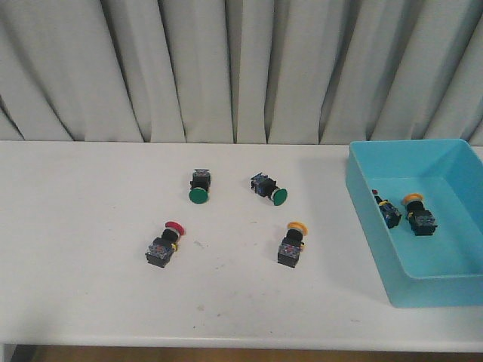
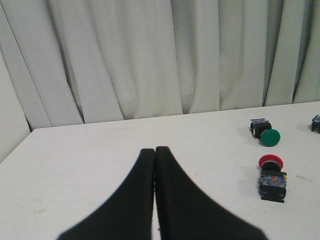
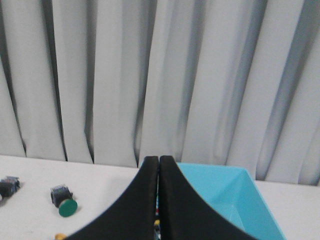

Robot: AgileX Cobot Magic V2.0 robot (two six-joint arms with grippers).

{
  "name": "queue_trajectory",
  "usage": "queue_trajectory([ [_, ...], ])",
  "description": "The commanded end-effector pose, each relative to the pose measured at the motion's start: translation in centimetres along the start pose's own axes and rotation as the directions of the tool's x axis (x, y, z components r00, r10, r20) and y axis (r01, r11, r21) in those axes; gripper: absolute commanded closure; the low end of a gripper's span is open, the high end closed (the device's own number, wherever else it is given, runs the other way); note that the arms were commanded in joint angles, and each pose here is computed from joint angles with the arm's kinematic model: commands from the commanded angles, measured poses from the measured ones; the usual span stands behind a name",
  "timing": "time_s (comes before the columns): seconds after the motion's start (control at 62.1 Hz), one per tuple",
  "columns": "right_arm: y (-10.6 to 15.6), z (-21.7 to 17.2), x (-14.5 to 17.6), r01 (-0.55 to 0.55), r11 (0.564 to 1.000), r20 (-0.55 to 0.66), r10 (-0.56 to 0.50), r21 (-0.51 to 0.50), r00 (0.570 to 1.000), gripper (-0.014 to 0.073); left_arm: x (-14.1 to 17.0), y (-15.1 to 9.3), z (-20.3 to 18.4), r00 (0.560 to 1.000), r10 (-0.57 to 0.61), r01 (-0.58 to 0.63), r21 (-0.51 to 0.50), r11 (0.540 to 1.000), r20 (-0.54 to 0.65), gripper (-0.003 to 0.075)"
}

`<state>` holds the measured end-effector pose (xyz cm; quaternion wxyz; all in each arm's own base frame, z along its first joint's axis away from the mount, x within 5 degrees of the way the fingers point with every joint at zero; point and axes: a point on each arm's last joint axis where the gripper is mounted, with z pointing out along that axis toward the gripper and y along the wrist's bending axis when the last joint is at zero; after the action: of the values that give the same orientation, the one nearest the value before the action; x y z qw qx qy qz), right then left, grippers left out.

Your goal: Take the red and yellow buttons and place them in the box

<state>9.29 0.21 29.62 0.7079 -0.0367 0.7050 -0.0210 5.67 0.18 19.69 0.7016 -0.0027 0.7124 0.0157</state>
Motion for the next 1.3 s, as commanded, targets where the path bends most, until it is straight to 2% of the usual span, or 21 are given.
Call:
queue_trajectory([
  [0.0,-0.1,-0.8,0.8,0.011,1.0,0.082,-0.013,0.023,0.997,0.0603,1.0,-0.1,0.1,0.999,-0.015,0.015,0.005,1.0,0.029,0.0717],
  [0.322,0.6,-3.0,8.4,-0.087,0.996,0.057,0.087,0.009,0.995,0.0603,1.0,-0.1,0.1,0.999,-0.015,0.015,0.005,1.0,0.029,0.0717],
  [0.419,0.7,-3.3,9.7,-0.088,0.996,0.021,0.087,0.009,0.996,0.0603,1.0,-0.1,0.1,0.999,-0.015,0.015,0.005,1.0,0.029,0.0717],
  [0.628,0.7,-3.7,9.6,-0.034,0.999,0.05,0.034,0.012,0.998,0.0603,1.0,-0.1,0.1,0.999,-0.015,0.015,0.005,1.0,0.029,0.0717],
  [1.288,0.7,-3.7,9.6,-0.04,0.999,0.045,0.039,0.012,0.998,0.0603,1.0,-0.1,0.1,0.999,-0.015,0.015,0.005,1.0,0.029,0.0717],
])
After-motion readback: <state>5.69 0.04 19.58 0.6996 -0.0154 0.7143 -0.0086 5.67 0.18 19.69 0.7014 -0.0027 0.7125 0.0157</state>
